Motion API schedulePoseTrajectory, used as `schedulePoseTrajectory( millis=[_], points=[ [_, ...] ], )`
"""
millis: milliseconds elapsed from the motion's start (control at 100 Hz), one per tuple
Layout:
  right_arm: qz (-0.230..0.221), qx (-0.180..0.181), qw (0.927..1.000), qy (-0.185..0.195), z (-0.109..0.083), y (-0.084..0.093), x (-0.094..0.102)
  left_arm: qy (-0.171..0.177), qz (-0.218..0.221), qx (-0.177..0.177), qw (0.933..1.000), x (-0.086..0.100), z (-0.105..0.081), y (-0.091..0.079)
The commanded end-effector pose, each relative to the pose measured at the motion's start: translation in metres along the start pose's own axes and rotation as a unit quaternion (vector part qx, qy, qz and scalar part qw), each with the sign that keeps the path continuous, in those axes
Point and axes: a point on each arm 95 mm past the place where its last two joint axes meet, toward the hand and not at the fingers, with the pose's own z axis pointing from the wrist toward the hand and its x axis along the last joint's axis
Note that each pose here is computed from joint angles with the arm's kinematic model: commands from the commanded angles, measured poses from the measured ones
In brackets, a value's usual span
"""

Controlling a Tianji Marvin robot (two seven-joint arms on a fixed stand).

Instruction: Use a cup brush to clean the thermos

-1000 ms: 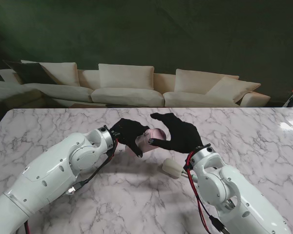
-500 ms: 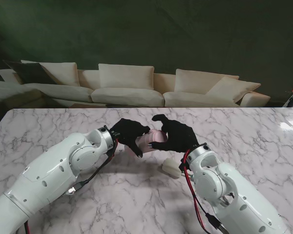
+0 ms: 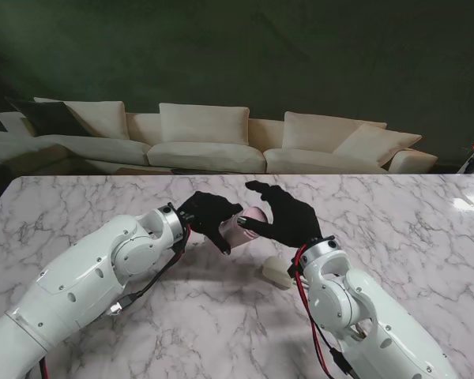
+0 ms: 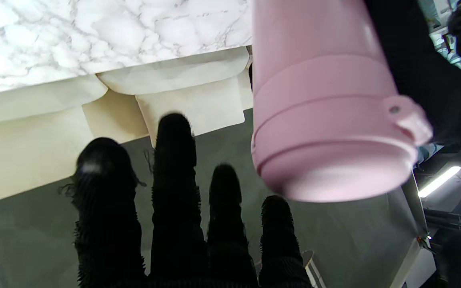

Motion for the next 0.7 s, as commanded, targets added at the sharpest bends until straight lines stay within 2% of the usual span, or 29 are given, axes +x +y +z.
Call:
schedulePoseTrajectory(
  millis=[0, 170, 280, 500, 690],
  points=[
    [0.0, -0.003, 0.9998, 0.018, -0.005, 0.003, -0.001, 0.003, 0.004, 0.001, 1.0, 0.001, 0.001, -0.006],
    [-0.039, -0.014, 0.9959, 0.081, -0.011, 0.016, -0.009, 0.003, 0.006, 0.002, 1.0, 0.001, 0.001, -0.007],
    [-0.061, -0.013, 0.9925, 0.106, -0.013, 0.02, -0.011, 0.004, 0.007, 0.001, 1.0, 0.001, 0.002, -0.007],
    [-0.067, 0.007, 0.9914, 0.112, -0.009, 0.017, -0.011, 0.006, 0.008, 0.001, 1.0, 0.002, 0.002, -0.008],
    [-0.066, 0.008, 0.9915, 0.112, -0.003, 0.01, -0.008, 0.006, 0.008, 0.0, 1.0, 0.001, 0.002, -0.008]
  ],
)
